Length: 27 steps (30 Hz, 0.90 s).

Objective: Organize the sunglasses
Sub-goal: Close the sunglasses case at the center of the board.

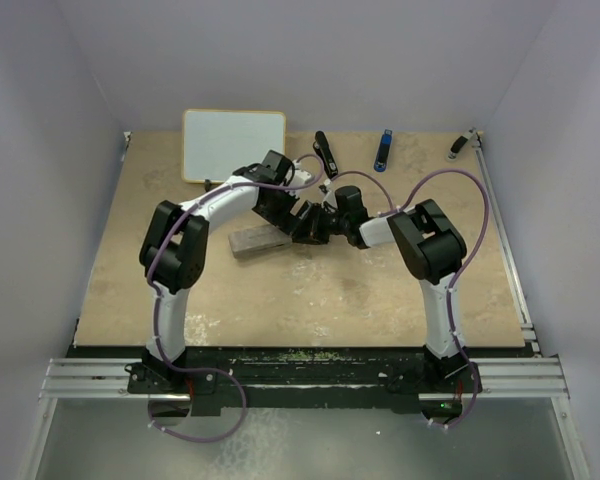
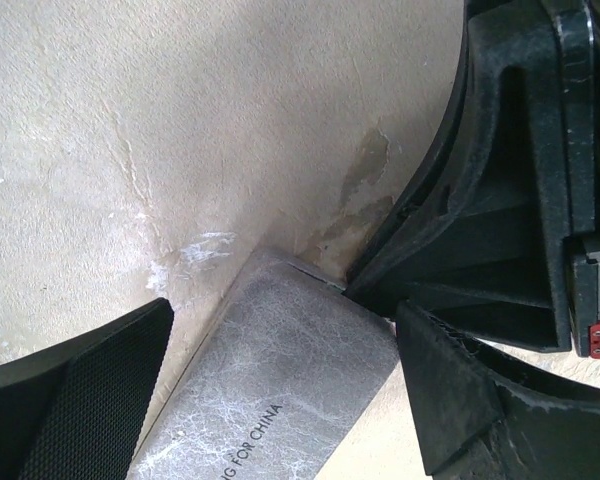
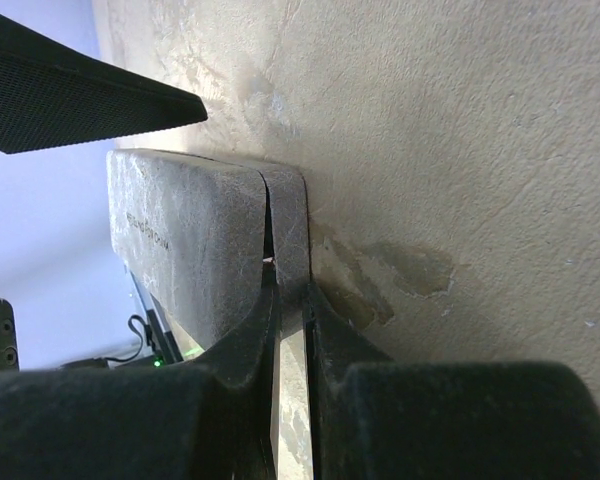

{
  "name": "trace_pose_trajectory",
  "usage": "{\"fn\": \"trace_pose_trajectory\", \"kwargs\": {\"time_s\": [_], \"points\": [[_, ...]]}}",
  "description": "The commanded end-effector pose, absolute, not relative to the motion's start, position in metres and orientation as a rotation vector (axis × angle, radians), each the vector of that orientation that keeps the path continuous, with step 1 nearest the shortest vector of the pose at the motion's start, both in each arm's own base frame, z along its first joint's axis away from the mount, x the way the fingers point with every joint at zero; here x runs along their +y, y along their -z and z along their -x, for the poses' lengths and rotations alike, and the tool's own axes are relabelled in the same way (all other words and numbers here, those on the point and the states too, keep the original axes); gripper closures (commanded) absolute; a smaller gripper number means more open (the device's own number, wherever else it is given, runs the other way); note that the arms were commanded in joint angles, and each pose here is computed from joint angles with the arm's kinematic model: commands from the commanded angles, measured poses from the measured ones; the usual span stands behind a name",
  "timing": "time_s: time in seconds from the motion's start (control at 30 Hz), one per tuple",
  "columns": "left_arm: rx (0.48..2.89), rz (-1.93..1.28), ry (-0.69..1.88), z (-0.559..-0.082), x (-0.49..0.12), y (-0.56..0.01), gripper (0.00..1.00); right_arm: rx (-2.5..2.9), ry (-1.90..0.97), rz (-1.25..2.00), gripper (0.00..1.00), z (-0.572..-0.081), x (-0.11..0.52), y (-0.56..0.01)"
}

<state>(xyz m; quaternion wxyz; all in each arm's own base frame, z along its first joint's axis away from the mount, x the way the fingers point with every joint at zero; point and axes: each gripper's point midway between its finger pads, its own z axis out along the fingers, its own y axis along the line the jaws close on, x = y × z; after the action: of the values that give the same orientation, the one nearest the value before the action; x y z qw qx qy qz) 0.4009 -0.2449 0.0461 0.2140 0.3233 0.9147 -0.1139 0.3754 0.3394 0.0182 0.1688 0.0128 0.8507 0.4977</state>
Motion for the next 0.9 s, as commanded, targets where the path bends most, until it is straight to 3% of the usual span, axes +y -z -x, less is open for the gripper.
{"fn": "trace_pose_trajectory", "kwargs": {"time_s": [0.0, 0.17, 0.33, 0.6, 0.87], "points": [[2.598, -0.839, 0.141, -0.411, -0.227, -0.025, 0.07, 2.492, -1.298, -0.080, 0.89, -0.367, 0.326, -0.005], [2.625, -0.851, 0.065, -0.404, -0.216, -0.007, 0.13, 2.481, -1.281, -0.102, 0.83, -0.368, 0.322, -0.011], [2.651, -0.872, 0.028, -0.392, -0.205, 0.009, 0.21, 2.448, -1.411, -0.134, 0.82, -0.363, 0.319, -0.016], [2.631, -0.890, 0.039, -0.391, -0.206, 0.006, 0.26, 2.404, -1.563, -0.146, 0.76, -0.355, 0.311, -0.019], [2.650, -0.905, 0.049, -0.385, -0.205, 0.014, 0.29, 2.313, -1.706, -0.115, 0.55, -0.346, 0.295, -0.043]]}}
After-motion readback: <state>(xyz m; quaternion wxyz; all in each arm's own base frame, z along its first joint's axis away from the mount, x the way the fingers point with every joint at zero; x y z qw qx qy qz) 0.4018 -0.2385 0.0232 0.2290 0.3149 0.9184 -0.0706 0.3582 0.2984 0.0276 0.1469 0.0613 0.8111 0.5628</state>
